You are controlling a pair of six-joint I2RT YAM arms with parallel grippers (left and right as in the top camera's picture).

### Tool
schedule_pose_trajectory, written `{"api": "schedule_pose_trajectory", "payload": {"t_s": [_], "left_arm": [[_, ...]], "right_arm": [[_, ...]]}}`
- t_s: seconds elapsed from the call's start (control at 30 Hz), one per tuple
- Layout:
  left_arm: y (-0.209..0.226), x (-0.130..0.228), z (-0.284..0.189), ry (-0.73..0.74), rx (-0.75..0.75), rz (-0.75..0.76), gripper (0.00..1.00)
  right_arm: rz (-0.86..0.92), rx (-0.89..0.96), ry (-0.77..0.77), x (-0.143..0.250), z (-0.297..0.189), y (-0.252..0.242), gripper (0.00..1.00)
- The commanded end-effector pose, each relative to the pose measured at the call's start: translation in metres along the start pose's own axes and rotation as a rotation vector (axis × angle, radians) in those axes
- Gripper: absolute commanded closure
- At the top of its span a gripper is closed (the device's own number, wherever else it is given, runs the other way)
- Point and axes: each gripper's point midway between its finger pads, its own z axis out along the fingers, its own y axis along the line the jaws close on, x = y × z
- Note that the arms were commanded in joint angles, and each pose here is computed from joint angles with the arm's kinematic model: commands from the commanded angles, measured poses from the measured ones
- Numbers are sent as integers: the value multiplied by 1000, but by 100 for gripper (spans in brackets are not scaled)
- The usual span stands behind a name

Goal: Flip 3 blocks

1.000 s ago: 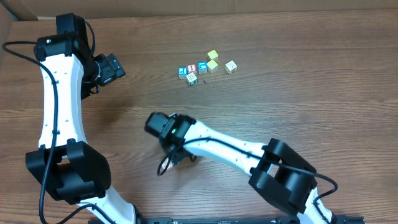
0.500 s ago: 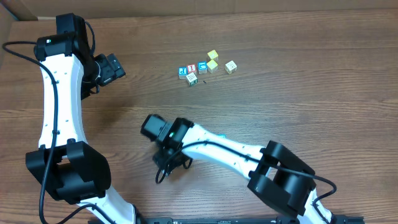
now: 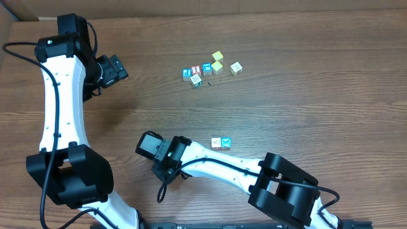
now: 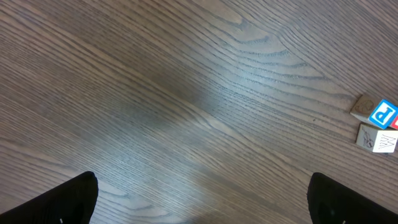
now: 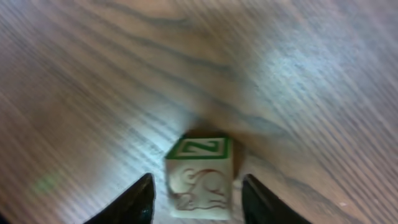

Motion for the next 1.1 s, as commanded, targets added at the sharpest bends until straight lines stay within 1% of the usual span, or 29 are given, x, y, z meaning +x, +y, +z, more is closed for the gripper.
{"api": "schedule_pose_trajectory", "payload": {"t_s": [0.0, 0.2, 0.37, 0.5, 0.73, 1.07], "left_arm": [[-5, -4, -3, -13, 12, 4, 0], [-5, -4, -3, -13, 11, 4, 0], [-5, -4, -3, -13, 11, 4, 0], [-5, -4, -3, -13, 12, 4, 0], [-5, -4, -3, -13, 12, 4, 0], [-5, -4, -3, -13, 12, 4, 0]], "right_arm": [[4, 46, -21, -3, -2, -10, 57], [14, 67, -27, -4, -2, -14, 59], [68, 116, -25, -6, -4, -34, 60], [158, 136, -4, -5, -6, -58, 62], [229, 142, 15, -7, -10, -88, 62], [229, 95, -21, -21, -22, -81, 62]]}}
